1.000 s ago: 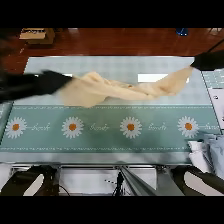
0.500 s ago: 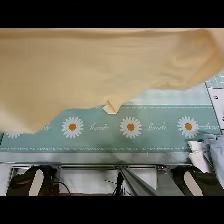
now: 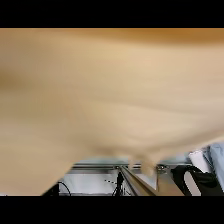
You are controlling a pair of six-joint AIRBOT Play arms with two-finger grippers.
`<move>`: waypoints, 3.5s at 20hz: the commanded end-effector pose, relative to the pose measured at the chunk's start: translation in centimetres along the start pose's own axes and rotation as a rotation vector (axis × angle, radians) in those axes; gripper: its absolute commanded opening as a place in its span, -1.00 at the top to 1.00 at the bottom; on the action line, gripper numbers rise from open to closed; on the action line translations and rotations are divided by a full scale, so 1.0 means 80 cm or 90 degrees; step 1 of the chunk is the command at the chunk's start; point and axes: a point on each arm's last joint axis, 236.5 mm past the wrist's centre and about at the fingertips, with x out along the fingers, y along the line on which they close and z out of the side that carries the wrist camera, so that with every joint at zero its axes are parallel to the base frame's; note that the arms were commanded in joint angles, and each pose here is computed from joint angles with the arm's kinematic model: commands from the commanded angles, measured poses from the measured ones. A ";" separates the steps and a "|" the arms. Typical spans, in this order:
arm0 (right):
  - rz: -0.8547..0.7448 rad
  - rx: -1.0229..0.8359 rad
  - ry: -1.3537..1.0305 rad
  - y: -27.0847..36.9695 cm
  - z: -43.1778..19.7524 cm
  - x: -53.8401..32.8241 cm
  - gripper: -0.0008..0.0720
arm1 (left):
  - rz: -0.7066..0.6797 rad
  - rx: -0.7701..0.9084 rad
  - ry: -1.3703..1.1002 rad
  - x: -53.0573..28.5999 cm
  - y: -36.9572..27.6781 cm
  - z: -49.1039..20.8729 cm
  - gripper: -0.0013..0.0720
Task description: Fold the shirts.
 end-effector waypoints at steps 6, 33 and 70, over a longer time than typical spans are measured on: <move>0.016 -0.061 0.340 -0.006 -0.189 0.077 0.91 | -0.005 -0.253 0.350 0.026 0.046 -0.216 0.92; 0.084 0.030 0.798 0.083 -0.753 0.230 -0.18 | 0.247 -0.572 0.602 0.090 0.279 -0.717 0.33; -0.027 0.118 1.126 -0.127 -0.757 0.007 -0.38 | 0.181 -0.833 1.109 -0.151 0.103 -0.842 0.92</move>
